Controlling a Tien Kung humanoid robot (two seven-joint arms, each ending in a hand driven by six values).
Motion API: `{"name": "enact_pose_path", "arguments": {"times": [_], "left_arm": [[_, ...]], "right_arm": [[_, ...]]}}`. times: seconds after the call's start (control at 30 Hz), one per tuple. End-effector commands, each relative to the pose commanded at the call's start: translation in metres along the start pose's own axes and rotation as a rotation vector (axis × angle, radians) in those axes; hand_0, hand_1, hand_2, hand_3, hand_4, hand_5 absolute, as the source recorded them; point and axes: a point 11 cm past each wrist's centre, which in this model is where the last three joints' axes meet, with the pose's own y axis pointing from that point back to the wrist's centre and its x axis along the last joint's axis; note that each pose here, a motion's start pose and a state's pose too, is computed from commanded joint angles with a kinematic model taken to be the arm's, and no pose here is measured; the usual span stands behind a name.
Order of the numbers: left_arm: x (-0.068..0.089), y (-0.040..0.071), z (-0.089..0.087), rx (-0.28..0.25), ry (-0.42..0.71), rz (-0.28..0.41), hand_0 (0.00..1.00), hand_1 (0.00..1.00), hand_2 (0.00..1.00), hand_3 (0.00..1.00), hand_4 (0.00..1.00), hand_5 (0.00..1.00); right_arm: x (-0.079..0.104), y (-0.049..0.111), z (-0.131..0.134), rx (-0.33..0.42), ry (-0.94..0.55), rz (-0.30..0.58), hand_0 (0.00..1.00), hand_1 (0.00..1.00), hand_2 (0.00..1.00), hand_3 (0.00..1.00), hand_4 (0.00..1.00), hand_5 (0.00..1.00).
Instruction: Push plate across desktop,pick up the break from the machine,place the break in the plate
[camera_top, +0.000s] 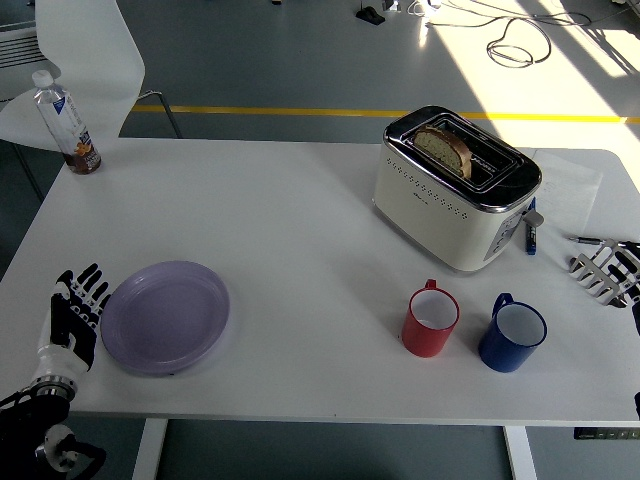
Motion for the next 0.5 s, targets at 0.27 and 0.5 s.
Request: {"name": "enact_pose_path", "arguments": {"times": [0.27, 0.5], "left_arm": [[-0.0017, 0.0008, -0.0034, 0.01, 0.002, -0.009, 0.882, 0.895, 0.916, 0.816, 0.563, 0.998], [-0.0077, 0.0008, -0.0048, 0.015, 0.007, -0.034, 0.881, 0.892, 0.915, 0.813, 0.565, 0.998]], "right_arm": [[0.0018, 0.0008, 0.0013, -0.004, 0.002, 0.004, 0.742, 0.683, 0.696, 0.694, 0.499, 0.524], [0.001, 0.0009, 0.0028, -0.006, 0.001, 0.003, 0.742, 0.683, 0.696, 0.695, 0.5, 0.524]]}}
